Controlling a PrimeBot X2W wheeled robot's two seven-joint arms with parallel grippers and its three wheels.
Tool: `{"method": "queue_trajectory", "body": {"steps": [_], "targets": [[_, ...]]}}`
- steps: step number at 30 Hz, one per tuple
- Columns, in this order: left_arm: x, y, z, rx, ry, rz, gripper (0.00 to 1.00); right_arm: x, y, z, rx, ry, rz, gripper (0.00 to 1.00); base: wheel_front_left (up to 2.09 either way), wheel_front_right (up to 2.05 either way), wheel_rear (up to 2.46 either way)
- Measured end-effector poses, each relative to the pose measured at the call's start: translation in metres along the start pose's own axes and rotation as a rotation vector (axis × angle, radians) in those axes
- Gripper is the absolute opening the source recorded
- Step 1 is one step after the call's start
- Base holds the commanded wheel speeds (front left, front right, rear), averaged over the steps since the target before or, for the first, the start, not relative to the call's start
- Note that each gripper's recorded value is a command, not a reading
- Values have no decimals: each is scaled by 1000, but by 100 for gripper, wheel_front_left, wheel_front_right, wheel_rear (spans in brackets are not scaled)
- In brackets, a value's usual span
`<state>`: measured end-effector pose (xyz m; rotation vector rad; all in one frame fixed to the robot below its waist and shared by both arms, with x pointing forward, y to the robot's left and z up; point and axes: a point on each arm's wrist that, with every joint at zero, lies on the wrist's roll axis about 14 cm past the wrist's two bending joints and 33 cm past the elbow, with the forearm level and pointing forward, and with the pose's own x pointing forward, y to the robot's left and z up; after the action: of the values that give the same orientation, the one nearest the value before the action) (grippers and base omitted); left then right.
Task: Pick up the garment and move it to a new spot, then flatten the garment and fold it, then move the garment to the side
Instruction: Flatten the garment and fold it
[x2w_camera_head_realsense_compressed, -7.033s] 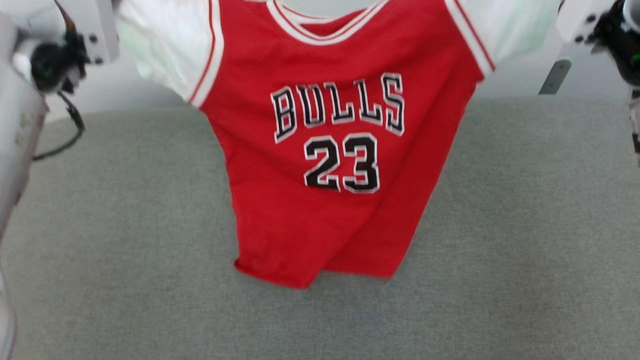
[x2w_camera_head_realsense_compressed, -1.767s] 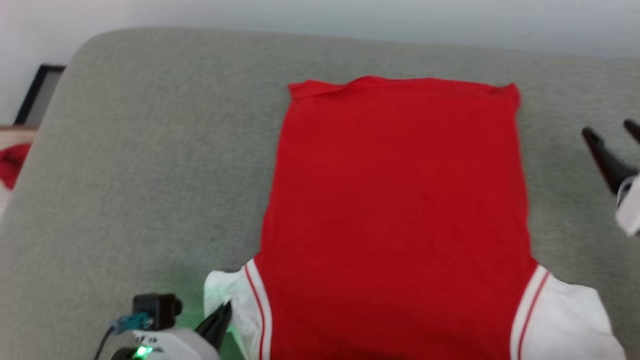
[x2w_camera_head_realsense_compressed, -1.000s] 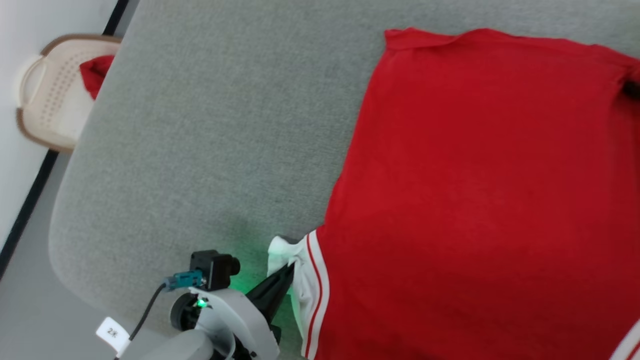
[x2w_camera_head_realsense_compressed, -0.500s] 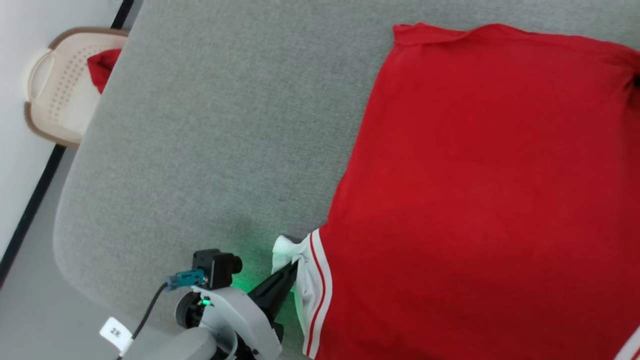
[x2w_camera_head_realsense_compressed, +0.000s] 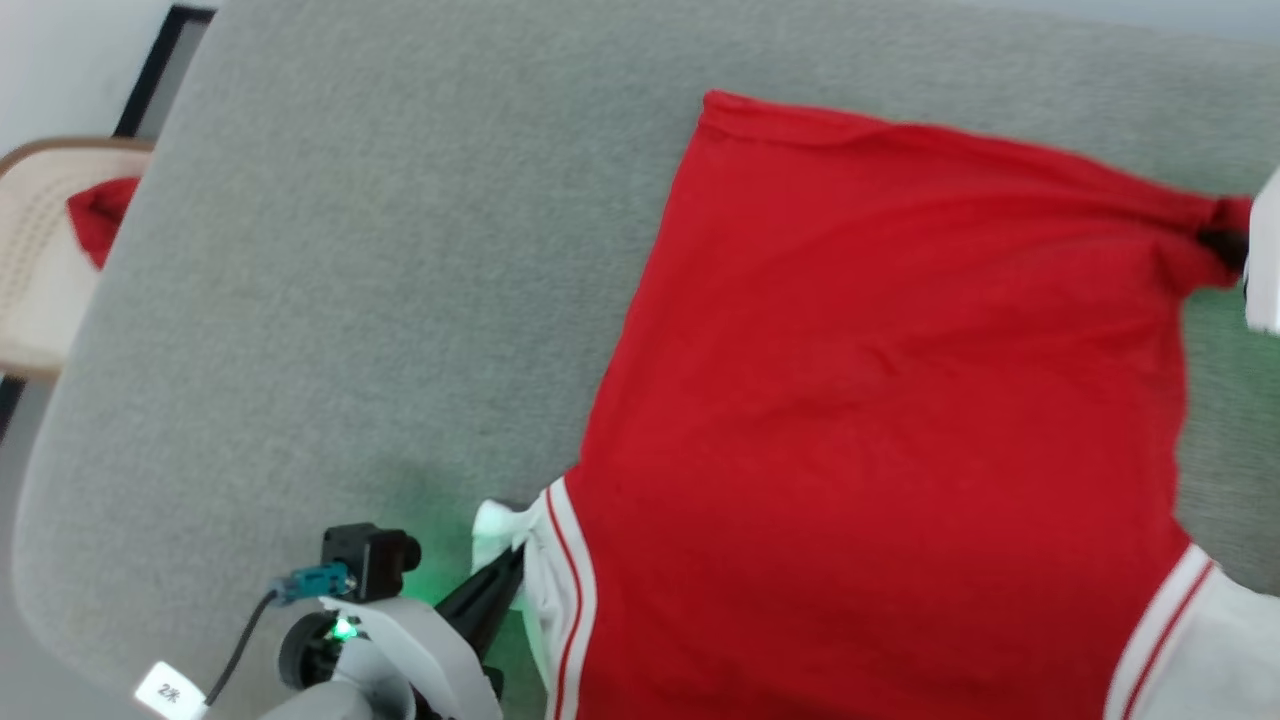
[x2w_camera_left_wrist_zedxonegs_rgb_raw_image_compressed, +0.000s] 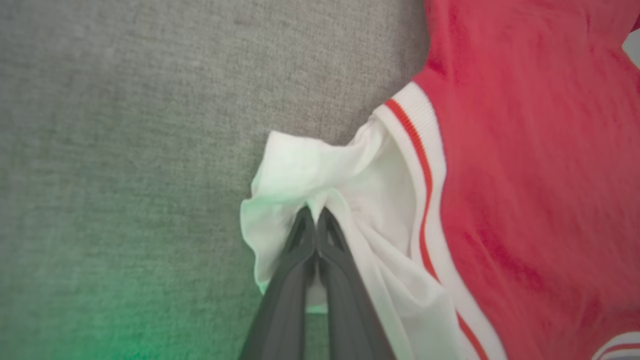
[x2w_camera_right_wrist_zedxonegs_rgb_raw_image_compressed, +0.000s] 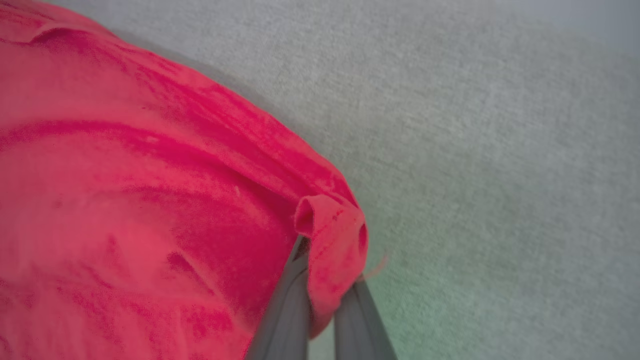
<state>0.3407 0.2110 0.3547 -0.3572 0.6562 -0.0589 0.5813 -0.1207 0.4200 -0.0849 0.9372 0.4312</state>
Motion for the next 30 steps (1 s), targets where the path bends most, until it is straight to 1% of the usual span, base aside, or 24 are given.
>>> {"method": "queue_trajectory", "body": {"steps": [11, 21, 30], "targets": [[1, -14, 20, 65, -24, -32, 0, -60, -15, -63, 21, -4, -8, 0, 0, 0, 0], [4, -33, 29, 107, -20, -84, 0, -103, -15, -137, 135, -10, -25, 0, 0, 0, 0], [8, -51, 31, 136, -9, -133, 0, -126, -6, -199, 267, -7, -54, 0, 0, 0, 0]]}}
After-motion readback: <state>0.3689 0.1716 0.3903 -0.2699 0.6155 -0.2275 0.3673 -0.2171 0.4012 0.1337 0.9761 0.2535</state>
